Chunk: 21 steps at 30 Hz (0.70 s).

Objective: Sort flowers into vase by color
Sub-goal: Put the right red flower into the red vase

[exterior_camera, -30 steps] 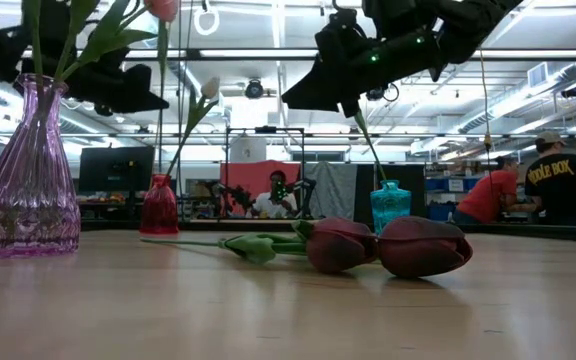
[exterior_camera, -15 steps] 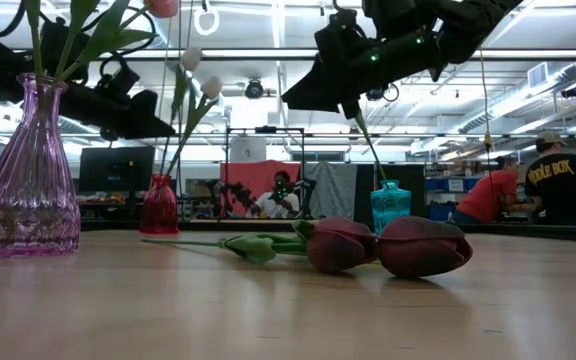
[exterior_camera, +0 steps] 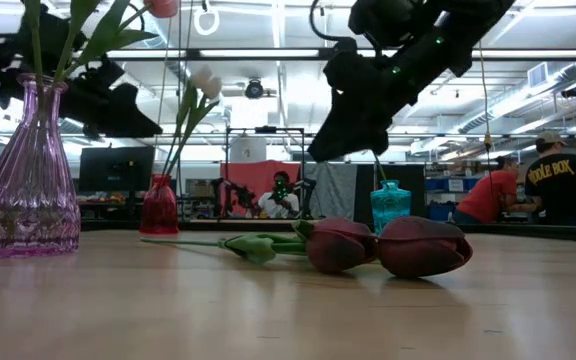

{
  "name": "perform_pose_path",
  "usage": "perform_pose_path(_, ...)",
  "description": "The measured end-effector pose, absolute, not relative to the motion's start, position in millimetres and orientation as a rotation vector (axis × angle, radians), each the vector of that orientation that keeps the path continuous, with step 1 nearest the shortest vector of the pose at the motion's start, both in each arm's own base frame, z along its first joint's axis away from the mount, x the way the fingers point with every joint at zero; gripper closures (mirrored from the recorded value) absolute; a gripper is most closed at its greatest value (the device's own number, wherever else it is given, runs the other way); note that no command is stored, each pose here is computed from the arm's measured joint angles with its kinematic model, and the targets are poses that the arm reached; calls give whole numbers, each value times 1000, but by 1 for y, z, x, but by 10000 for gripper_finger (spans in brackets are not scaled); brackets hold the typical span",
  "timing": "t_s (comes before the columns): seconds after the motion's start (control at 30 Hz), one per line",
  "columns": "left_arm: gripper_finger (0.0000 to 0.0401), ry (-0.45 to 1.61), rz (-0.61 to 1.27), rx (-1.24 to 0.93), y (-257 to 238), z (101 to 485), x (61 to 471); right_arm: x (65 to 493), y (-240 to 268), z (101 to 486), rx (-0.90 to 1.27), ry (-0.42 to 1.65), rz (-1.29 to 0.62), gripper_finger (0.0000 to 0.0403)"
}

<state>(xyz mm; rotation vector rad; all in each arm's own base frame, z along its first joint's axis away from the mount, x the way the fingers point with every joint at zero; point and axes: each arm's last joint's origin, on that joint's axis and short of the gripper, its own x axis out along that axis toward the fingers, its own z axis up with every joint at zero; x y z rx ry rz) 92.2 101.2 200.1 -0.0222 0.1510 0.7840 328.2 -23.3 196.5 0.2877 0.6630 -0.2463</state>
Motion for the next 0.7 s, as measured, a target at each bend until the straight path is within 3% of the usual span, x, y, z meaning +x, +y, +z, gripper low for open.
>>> perform_pose_path(0.7,199,62,531,-65,60,209,103,415,79,161,408,1193,-279,260)
